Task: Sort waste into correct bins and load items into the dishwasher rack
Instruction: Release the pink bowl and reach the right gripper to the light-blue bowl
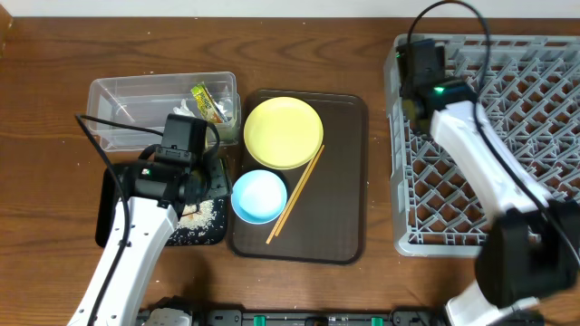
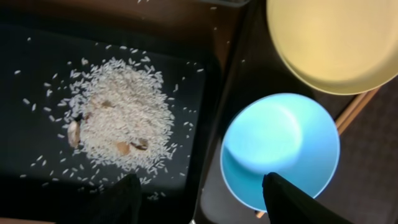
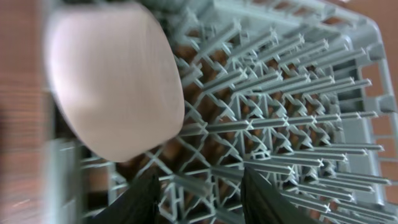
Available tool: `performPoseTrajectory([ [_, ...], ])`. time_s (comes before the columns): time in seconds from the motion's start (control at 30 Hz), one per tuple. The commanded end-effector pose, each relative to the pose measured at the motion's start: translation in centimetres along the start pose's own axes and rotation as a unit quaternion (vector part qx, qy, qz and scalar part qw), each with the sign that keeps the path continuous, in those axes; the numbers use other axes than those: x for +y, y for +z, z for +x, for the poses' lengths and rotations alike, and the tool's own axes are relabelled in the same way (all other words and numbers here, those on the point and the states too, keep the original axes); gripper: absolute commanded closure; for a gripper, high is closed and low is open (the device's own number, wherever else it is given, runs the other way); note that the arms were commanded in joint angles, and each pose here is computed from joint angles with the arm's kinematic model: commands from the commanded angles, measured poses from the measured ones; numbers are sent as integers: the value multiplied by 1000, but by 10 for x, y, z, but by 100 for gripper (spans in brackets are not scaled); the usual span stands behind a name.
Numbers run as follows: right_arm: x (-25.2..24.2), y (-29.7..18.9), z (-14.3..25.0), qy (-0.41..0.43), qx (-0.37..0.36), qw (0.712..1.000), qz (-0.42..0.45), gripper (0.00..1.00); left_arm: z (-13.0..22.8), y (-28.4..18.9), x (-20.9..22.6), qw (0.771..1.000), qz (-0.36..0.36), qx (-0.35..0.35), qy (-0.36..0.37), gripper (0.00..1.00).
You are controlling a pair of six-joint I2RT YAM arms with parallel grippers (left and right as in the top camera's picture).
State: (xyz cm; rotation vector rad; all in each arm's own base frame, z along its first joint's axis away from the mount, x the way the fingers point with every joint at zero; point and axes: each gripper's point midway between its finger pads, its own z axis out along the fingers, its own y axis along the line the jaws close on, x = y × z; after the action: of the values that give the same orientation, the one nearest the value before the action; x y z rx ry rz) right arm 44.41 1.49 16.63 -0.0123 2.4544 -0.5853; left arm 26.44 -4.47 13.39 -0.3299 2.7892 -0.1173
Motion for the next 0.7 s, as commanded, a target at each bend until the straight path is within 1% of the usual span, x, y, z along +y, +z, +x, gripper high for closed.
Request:
performPoseTrajectory([
  [0.0,22,-42,-14,26,-33,992,-121,57,-5,-6,12,1000,-18,-12,-20,34],
  [0.13,55,-73,-13,21,-35,968,-247,56,-9,-15,27,998,-23,-28,-47,34],
  [0.3,103,-100,2,-8,-10,934,-358,55,-14,-30,51,994,-30,-54,-92,34],
  [0.53,183,-135,47,-91,49,887,-449,51,-11,-33,73,989,-48,-48,-132,34],
  [0.67,223,-147,76,-129,84,871,-466,51,-9,-31,74,989,-51,-41,-133,34],
])
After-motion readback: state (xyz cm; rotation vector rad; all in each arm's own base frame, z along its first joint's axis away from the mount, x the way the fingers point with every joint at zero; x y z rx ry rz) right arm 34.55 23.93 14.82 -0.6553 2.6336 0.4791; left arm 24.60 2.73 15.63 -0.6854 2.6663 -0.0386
